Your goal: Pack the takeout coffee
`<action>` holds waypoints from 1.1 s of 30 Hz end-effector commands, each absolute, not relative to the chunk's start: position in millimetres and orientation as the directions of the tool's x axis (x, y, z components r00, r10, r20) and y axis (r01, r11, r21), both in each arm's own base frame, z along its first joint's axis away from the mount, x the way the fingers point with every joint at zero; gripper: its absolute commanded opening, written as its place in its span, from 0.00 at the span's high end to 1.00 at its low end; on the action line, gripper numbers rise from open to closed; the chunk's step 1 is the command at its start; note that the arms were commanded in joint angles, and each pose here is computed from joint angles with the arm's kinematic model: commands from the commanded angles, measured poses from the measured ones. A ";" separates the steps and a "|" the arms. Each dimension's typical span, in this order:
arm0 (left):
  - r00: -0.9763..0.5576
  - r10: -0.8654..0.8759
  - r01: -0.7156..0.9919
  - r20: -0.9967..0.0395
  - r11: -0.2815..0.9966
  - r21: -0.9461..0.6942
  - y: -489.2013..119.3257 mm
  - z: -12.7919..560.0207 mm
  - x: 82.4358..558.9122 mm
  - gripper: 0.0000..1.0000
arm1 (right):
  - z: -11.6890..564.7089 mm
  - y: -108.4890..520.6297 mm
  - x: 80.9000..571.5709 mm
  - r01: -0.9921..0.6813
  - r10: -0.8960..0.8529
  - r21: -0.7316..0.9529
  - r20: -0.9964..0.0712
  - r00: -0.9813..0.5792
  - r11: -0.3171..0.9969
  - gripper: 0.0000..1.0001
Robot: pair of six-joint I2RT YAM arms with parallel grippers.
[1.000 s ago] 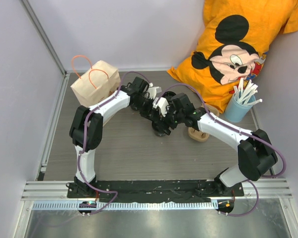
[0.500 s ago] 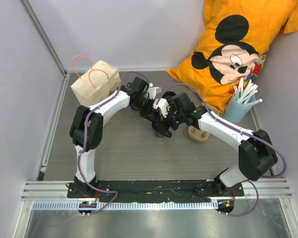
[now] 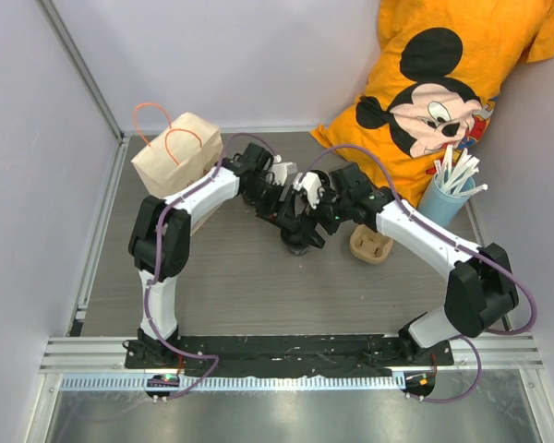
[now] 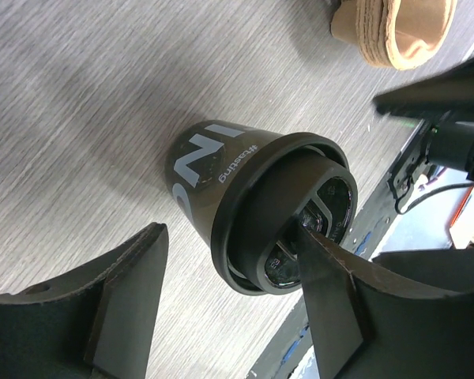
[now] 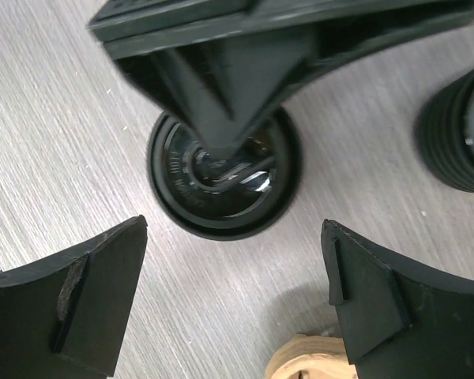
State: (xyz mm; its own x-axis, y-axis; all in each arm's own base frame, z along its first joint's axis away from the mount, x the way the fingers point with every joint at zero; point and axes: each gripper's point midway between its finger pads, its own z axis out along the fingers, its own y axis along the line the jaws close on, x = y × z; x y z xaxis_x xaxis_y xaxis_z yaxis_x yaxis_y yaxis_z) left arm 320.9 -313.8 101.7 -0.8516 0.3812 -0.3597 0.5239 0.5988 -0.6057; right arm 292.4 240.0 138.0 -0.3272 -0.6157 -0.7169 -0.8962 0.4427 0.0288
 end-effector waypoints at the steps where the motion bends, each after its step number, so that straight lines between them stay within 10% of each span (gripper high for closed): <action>1: -0.836 0.410 0.549 -0.366 0.595 -0.588 -309.6 101.2 324.7 0.30 | 176.6 242.9 302.2 -0.893 -0.551 0.016 -0.782 -0.292 0.450 0.04; 33: -0.763 0.396 0.644 -0.511 0.391 -0.658 -332.0 201.3 320.4 0.18 | 209.8 209.9 326.8 -0.859 -0.482 0.012 -0.824 -0.298 0.512 0.07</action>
